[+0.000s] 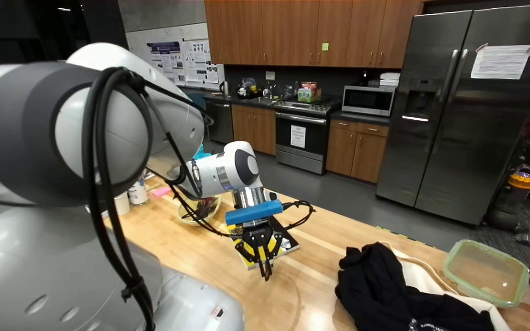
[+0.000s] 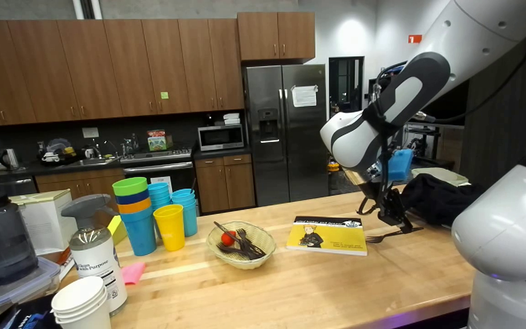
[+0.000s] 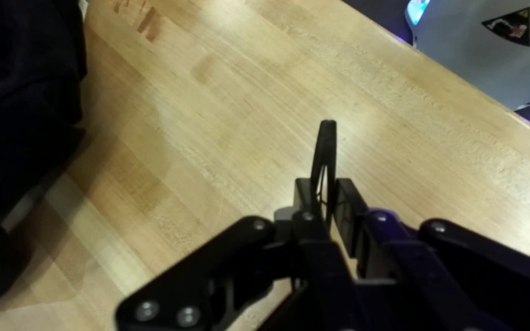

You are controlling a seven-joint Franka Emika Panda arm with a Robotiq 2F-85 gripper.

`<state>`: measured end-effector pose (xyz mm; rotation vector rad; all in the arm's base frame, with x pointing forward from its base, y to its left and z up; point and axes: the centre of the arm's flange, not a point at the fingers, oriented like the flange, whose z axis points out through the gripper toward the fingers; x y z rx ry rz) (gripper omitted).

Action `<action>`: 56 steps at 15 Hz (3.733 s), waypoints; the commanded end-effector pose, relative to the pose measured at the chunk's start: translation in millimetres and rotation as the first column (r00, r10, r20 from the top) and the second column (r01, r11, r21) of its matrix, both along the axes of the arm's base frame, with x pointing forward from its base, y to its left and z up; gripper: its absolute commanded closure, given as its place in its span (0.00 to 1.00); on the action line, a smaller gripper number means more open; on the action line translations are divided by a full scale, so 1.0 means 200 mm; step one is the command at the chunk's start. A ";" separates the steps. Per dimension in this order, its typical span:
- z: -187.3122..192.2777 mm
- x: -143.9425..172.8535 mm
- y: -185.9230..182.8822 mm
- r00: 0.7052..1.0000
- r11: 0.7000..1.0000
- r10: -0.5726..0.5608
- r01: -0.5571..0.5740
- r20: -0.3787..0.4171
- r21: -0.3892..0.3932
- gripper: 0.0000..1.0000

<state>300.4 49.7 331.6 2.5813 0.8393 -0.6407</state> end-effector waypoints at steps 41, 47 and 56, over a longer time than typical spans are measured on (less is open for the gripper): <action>-0.21 0.06 -0.16 0.917 0.837 -0.328 0.172 0.225 0.520 0.00; -0.22 0.06 -0.23 0.907 0.842 -0.351 0.197 0.233 0.502 0.00; -0.34 -0.01 -0.36 0.899 0.828 -0.408 0.290 0.161 0.481 0.00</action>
